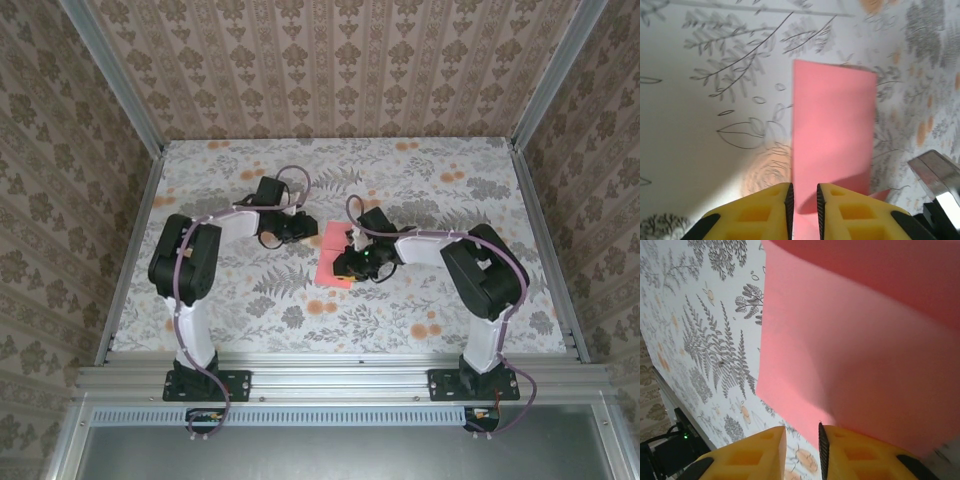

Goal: Fold a paper plane with a square sheet of paper (pick it up from the middle)
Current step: Fold the triangle a second time at the center of the table.

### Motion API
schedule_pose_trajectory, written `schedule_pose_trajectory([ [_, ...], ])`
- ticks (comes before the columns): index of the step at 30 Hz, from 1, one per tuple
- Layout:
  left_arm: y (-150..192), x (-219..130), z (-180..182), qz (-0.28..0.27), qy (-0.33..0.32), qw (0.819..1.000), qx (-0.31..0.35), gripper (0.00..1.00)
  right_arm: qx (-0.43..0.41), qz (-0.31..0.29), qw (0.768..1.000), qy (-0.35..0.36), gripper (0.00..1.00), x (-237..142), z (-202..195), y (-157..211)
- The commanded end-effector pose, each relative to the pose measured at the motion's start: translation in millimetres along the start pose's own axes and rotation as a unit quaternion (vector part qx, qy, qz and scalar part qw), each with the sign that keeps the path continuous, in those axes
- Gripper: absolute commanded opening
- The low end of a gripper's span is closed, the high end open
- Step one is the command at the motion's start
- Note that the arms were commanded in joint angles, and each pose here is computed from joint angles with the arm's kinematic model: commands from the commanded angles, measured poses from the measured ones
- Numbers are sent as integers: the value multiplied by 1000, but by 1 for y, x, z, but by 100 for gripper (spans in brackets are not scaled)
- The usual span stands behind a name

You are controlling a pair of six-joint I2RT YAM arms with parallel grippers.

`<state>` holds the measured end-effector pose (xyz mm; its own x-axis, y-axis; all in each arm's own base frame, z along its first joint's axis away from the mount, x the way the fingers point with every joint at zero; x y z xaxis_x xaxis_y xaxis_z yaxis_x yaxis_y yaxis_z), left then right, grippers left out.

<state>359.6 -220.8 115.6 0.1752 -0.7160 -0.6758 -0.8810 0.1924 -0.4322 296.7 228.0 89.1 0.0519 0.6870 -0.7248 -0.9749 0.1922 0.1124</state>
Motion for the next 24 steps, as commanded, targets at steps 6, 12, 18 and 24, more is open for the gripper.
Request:
schedule_pose_trajectory([
  [6, 17, -19, -42, 5, -2, 999, 47, 30, 3, -32, 999, -2, 33, -44, 6, -10],
  [12, 36, -1, -48, 39, 1, 998, 54, 33, 11, -44, 999, 3, 34, -50, -3, -19],
  [18, 51, 19, -43, 64, -3, 997, 51, 32, 9, -49, 999, 15, 37, -51, -10, -25],
  [24, 57, 35, -32, 79, -7, 996, 43, 29, -6, -49, 999, -6, 40, -51, -3, -30],
])
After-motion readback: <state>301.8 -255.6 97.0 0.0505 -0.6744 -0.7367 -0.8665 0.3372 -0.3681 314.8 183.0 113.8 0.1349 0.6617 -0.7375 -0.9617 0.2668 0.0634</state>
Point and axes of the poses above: each hand's point on the last joint's axis, 136 mm out from that joint toward the fingers, its own x axis out along the fingers, its own z axis along the line the jaws close on, y = z × x, the point moved 8 cm from there along -x, back along the fingers, and after that the axes turned 14 degrees about x, right-handed, at the moved point
